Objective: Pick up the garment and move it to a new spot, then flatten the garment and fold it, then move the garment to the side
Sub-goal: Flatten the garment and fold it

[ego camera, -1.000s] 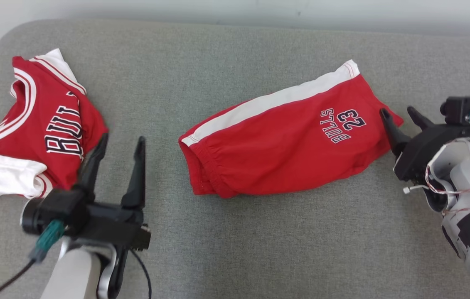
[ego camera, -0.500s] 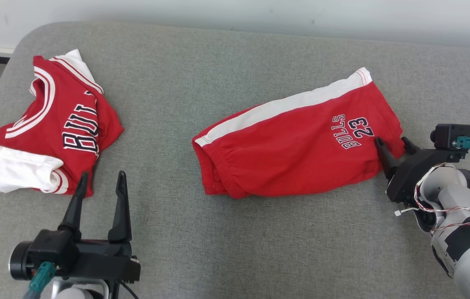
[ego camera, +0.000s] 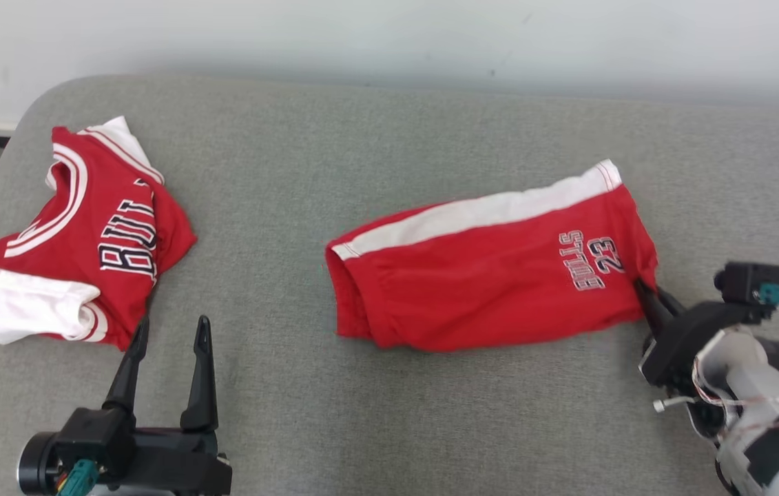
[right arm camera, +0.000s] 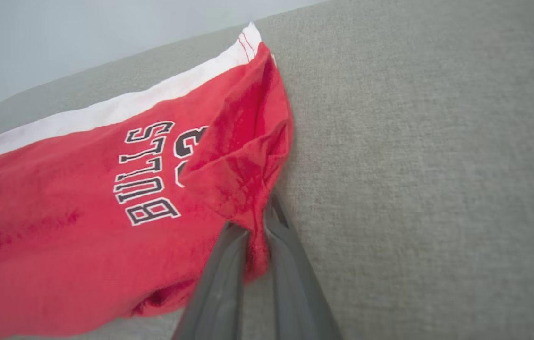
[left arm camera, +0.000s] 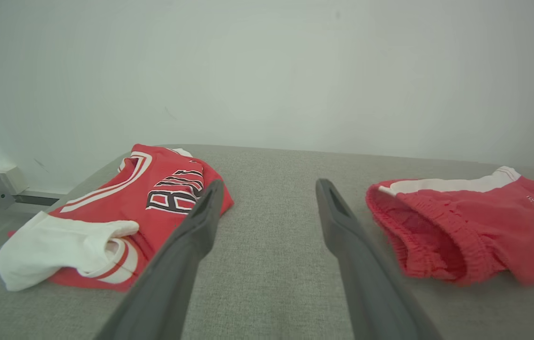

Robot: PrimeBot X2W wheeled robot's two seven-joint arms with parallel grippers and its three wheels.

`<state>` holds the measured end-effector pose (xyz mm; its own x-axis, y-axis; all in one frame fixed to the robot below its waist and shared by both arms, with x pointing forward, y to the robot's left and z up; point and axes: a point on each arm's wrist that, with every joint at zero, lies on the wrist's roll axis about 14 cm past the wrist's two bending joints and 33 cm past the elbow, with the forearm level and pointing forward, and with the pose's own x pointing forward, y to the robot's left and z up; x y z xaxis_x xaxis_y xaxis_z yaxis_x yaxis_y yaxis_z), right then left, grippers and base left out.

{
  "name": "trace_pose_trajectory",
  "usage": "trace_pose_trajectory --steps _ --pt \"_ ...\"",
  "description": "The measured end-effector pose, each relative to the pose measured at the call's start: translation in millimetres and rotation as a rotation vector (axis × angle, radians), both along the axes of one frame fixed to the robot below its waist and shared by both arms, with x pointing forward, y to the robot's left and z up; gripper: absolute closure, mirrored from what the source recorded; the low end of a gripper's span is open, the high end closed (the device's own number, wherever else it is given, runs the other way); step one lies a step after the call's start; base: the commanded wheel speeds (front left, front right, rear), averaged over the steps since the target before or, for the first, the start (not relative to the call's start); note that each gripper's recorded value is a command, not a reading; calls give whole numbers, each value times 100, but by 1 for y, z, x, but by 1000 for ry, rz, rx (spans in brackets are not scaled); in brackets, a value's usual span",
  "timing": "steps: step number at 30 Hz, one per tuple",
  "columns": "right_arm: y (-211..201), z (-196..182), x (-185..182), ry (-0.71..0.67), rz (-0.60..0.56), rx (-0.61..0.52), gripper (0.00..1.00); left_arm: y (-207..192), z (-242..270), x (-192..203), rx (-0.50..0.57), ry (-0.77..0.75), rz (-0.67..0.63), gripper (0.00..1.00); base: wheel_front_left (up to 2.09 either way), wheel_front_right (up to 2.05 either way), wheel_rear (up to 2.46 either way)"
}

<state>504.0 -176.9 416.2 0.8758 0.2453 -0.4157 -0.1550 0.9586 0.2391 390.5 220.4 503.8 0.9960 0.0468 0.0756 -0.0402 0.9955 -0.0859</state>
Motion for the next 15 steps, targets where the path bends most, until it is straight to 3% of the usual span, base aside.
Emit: trace_pose_trajectory --steps 15 --pt "-40 -15 -81 32 -109 140 100 -20 4 -3 -17 -16 -57 0 0 0 0"
